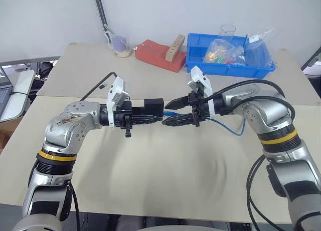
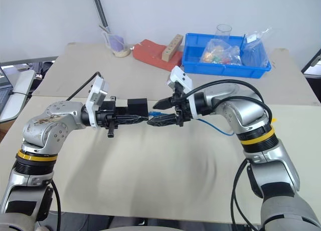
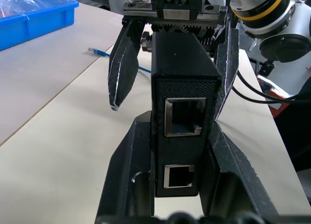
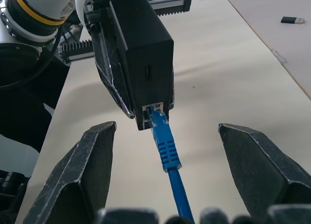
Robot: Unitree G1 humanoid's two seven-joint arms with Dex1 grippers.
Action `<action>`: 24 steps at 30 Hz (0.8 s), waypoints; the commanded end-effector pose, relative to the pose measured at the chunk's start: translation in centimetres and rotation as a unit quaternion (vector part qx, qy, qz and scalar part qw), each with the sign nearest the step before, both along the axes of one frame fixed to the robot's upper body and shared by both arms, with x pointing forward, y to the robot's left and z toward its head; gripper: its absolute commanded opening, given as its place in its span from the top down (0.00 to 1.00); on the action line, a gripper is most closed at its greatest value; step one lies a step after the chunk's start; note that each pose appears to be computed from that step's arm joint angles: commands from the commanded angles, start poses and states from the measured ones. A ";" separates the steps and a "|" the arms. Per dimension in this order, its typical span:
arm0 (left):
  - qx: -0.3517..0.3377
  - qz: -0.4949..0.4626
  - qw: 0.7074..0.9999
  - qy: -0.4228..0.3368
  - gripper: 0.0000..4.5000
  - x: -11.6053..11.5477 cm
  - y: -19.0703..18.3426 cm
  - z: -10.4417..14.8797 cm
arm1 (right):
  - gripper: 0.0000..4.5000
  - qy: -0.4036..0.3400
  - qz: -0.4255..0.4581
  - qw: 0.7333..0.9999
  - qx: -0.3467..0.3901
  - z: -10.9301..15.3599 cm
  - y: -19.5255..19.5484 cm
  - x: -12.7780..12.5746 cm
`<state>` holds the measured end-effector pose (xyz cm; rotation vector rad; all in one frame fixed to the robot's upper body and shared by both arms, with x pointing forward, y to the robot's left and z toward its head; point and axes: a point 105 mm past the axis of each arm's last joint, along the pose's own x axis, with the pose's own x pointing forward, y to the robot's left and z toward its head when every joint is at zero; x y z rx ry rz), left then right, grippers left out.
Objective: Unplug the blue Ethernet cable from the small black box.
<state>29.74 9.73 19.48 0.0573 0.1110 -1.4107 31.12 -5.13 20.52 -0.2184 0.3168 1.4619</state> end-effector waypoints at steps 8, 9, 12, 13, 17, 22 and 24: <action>0.002 -0.022 1.000 -0.022 0.86 -0.5 -0.4 0.9 | 0.17 -0.016 0.003 1.000 0.016 1.8 -0.1 0.1; 0.002 -0.022 1.000 -0.022 0.86 -0.6 -0.4 0.9 | 0.17 -0.015 0.003 1.000 0.017 1.8 -0.1 0.1; 0.004 -0.024 0.999 -0.022 0.86 -0.6 -0.4 0.9 | 0.43 -0.012 0.009 1.000 0.016 1.9 -0.1 -0.1; 0.005 -0.025 0.999 -0.022 0.86 -0.6 -0.4 0.8 | 0.51 -0.011 0.011 1.000 0.016 1.9 -0.1 -0.1; 0.005 -0.026 0.999 -0.022 0.86 -0.7 -0.4 0.8 | 0.81 -0.011 0.015 1.000 0.013 1.8 -0.2 -0.2; 0.013 -0.033 0.999 -0.021 0.86 -1.0 -0.4 0.5 | 0.99 -0.011 0.024 1.000 0.011 1.9 -0.2 -0.4; 0.015 -0.035 0.999 -0.022 0.86 -1.1 -0.4 0.4 | 0.99 -0.012 0.029 0.999 0.008 1.9 -0.3 -0.5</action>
